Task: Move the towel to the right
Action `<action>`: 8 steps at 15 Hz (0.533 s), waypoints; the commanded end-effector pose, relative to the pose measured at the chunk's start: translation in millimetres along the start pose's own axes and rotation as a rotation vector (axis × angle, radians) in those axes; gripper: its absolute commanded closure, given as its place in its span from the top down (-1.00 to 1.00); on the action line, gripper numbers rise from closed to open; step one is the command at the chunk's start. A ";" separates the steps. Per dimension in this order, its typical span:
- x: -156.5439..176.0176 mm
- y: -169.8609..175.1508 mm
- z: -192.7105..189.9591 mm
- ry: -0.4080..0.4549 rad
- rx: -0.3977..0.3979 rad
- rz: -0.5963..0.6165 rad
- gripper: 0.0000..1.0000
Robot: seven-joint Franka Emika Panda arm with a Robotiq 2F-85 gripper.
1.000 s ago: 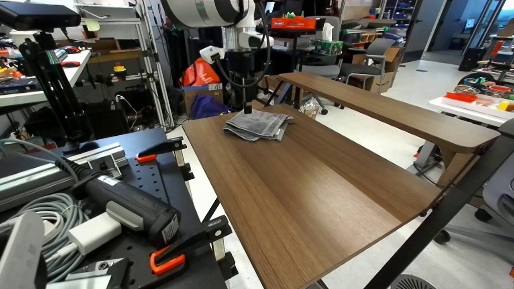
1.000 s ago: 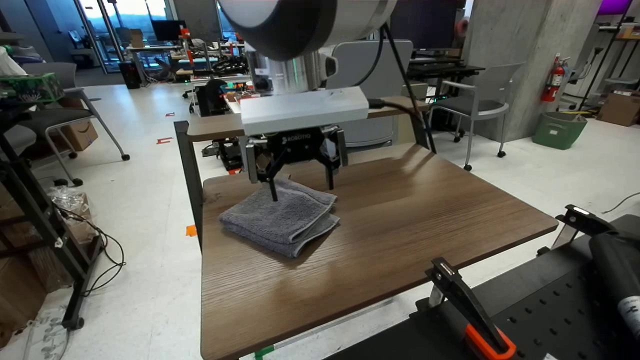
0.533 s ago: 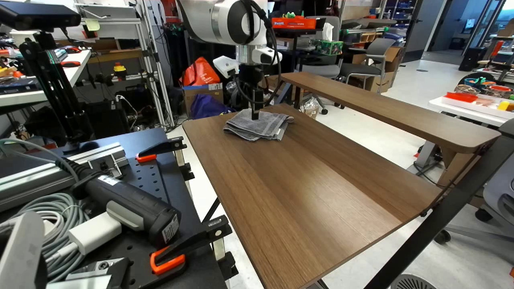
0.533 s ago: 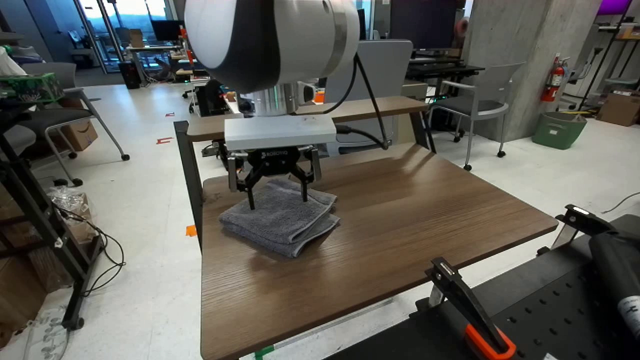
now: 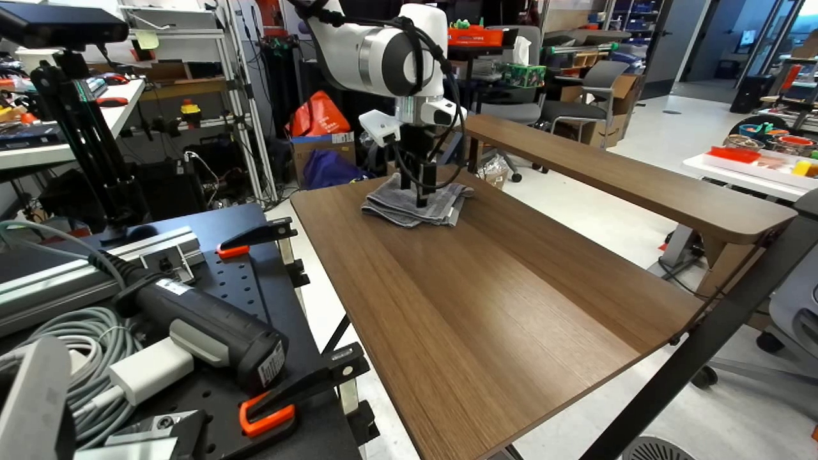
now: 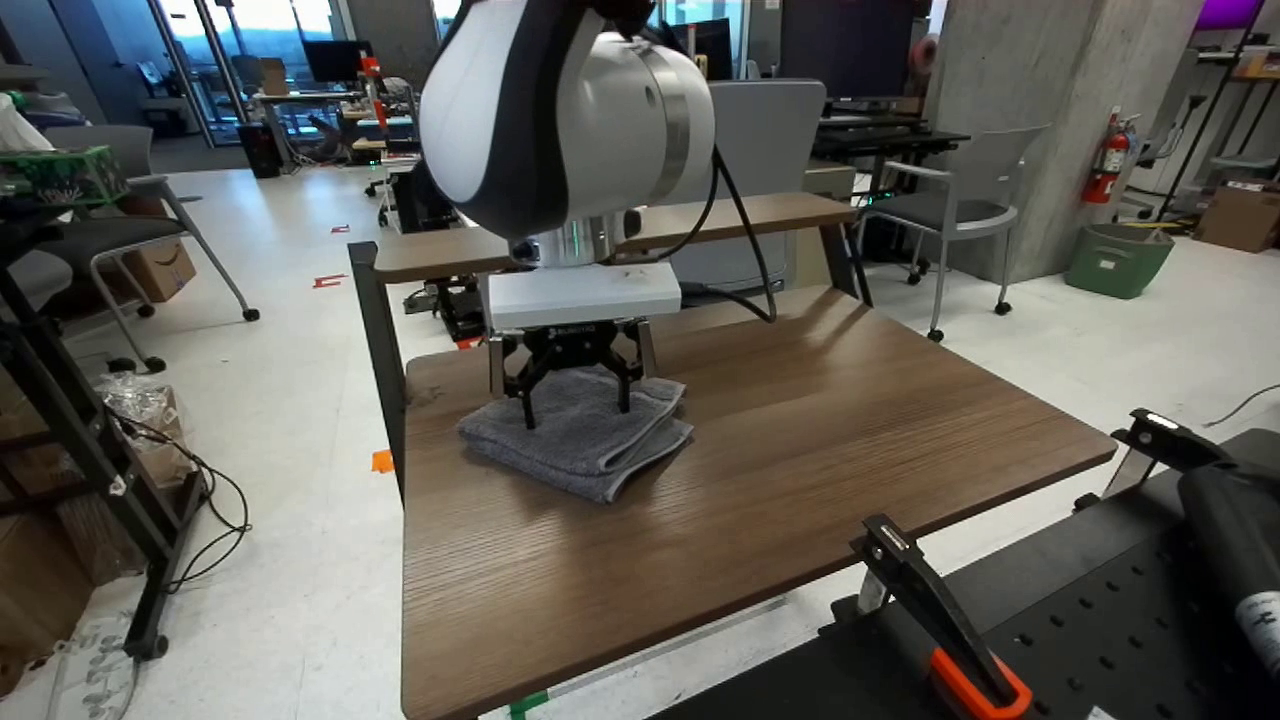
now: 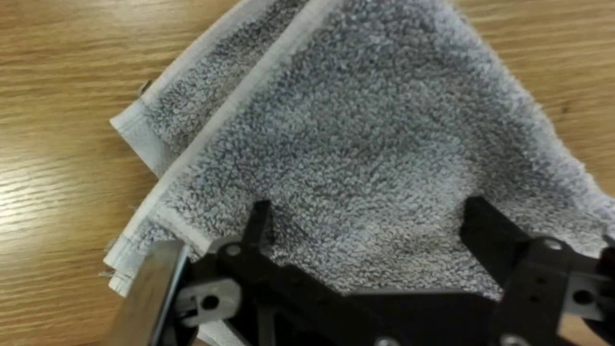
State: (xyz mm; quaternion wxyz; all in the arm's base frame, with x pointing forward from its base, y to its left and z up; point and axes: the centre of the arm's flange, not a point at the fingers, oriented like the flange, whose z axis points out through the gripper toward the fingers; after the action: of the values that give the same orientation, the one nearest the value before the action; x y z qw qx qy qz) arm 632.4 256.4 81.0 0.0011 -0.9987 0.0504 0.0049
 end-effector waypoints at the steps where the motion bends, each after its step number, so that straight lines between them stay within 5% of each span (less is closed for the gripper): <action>1: 10.5 33.9 7.4 -0.020 -0.037 0.039 1.00; 8: 11.0 162.9 22.9 -0.064 -0.073 0.255 1.00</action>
State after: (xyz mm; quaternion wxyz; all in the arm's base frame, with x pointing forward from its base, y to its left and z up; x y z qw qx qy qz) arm 645.8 150.6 65.2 -0.0341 -0.9904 0.1324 0.0193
